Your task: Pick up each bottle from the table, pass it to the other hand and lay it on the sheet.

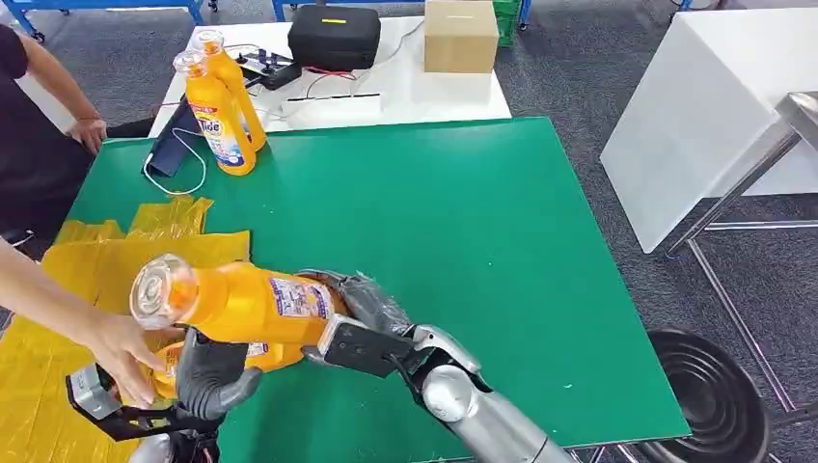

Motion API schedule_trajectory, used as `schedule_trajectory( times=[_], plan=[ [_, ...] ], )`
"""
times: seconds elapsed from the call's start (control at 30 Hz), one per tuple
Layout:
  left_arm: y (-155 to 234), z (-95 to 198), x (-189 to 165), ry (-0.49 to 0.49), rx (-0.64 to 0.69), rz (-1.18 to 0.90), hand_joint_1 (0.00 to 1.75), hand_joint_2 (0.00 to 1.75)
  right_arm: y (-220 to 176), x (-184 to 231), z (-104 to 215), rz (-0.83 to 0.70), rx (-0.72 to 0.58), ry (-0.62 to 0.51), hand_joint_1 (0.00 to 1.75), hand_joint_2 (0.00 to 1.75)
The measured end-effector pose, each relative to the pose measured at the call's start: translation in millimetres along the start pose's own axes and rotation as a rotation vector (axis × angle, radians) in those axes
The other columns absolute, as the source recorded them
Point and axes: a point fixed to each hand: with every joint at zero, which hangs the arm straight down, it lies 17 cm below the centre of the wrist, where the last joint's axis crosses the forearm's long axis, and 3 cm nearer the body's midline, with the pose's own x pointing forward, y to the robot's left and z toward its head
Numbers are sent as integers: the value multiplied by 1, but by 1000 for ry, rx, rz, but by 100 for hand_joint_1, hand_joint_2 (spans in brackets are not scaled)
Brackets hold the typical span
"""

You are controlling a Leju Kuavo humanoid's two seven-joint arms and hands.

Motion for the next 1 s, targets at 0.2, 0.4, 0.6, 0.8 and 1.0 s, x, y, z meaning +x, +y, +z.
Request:
schedule_trajectory(
  times=[0.2, 0.4, 0.6, 0.8, 1.0],
  plan=[
    [-16, -12, 4, -39, -25, -128, 0, 175, 29, -11, -4, -23, 54, 41, 175, 175],
    [-18, -17, 7, -54, -29, -152, 0, 175, 61, -18, -8, -34, 118, 69, 175, 175],
    [-16, -16, 8, -57, -25, -155, 0, 175, 77, -25, -11, -13, 171, 92, 175, 175],
    [-14, -16, 7, -55, -20, -157, 0, 175, 79, -30, -12, 3, 189, 103, 175, 175],
    [-13, -15, 5, -50, -18, -156, 0, 175, 81, -33, -13, 8, 197, 111, 175, 175]
  ],
)
